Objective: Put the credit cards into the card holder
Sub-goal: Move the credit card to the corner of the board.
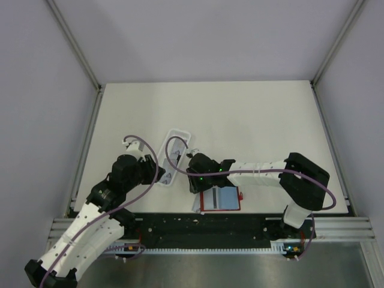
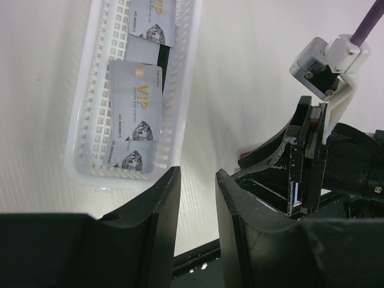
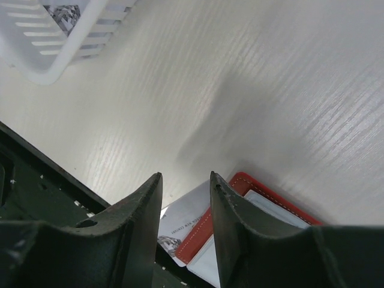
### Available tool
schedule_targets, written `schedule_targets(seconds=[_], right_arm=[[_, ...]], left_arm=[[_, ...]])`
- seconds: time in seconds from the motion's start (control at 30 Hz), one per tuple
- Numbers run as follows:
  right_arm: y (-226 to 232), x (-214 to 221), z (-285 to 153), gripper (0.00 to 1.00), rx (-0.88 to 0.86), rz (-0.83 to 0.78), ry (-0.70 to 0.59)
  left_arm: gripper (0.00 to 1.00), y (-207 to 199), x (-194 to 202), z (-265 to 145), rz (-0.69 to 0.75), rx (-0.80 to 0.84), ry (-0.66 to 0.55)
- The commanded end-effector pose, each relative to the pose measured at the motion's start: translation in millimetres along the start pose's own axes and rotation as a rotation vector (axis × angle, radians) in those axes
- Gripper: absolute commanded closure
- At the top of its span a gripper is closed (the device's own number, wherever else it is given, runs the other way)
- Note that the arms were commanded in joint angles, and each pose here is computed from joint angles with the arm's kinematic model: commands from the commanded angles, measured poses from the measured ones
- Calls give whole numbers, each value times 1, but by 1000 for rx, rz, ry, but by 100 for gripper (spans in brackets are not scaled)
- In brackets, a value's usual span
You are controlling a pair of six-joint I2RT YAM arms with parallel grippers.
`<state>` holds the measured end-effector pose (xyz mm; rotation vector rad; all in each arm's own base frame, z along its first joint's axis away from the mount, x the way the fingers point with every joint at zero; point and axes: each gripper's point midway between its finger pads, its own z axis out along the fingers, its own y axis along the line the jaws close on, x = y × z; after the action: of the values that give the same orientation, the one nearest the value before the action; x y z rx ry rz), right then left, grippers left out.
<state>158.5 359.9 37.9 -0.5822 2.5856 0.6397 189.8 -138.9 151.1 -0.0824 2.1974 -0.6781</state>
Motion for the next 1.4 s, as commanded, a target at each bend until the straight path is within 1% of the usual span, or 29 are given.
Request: schedule_targets(seconds=[0.0,0.2,0.37,0.77,0.97,1.03,1.13,1.27,1.37], right_arm=[[-12,12,5,62,46,15,34],[-19,22,12,62,70,12,79],[-23,29,9,62,82,10,103],[-7,49,4,64,3,-6,174],[1,51,-4,65,-20,1,168],[5,41,-9,64,-38,1,128],[24,11,-17,61,-103,-13,10],[63,-37,-41,57,-268,-6,-183],[79,-49,-62,57,-345,10,-260]], left_arm=[[64,-3,-3,3,-4,16,-20],[64,-4,-5,3,-4,22,-20],[64,-4,-5,3,-1,21,-20],[64,-5,-5,3,-3,25,-19],[64,-6,-6,3,-2,28,-19],[64,-7,-6,3,-2,30,-18],[65,-9,-6,2,-3,40,-20],[66,-14,-11,-3,-6,63,-34],[65,-21,-13,-9,5,96,-37]])
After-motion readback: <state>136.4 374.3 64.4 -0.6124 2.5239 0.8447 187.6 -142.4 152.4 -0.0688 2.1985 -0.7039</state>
